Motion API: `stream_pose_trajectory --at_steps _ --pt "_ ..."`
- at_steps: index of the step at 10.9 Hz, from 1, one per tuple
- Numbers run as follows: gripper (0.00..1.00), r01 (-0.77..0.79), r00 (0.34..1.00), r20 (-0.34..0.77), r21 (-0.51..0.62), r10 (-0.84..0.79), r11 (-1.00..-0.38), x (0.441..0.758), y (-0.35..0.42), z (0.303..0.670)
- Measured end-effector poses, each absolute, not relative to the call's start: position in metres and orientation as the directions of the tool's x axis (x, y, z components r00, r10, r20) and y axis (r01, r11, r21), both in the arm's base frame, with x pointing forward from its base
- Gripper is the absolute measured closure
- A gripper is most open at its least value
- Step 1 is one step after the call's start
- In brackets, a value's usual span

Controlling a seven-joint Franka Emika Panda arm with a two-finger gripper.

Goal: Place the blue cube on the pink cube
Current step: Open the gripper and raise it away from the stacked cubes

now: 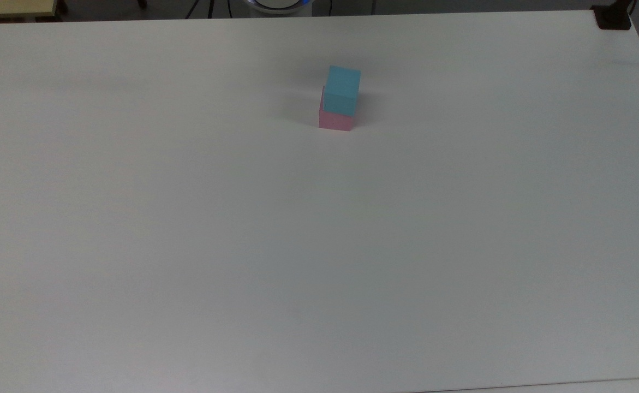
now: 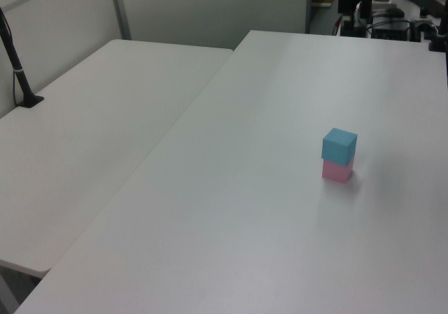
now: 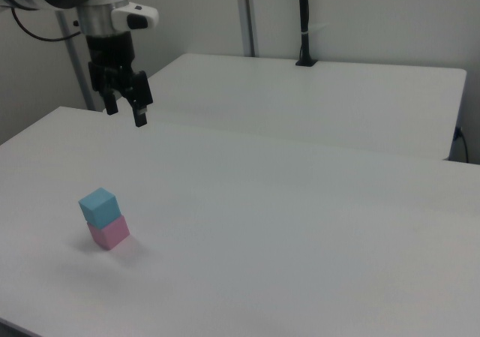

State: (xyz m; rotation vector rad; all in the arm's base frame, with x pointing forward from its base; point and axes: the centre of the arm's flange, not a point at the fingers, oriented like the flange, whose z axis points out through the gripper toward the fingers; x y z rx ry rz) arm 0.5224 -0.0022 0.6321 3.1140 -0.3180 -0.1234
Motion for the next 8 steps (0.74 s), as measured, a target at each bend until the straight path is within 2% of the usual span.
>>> stream_pose_trajectory --at_steps 2,4,6,8 --pt "0.00 -0.130 0.989 -0.071 0.039 -0.133 -0.991 0.522 -0.022 0.634" --pt "0.00 -0.031 0.999 -0.016 0.033 -0.031 -0.999 0.529 -0.040 0.638" --pt "0.00 -0.014 0.999 0.034 0.036 -0.013 -0.999 0.536 -0.050 0.640" --pt "0.00 -0.017 0.999 0.040 0.036 -0.015 -0.999 0.537 -0.052 0.640"
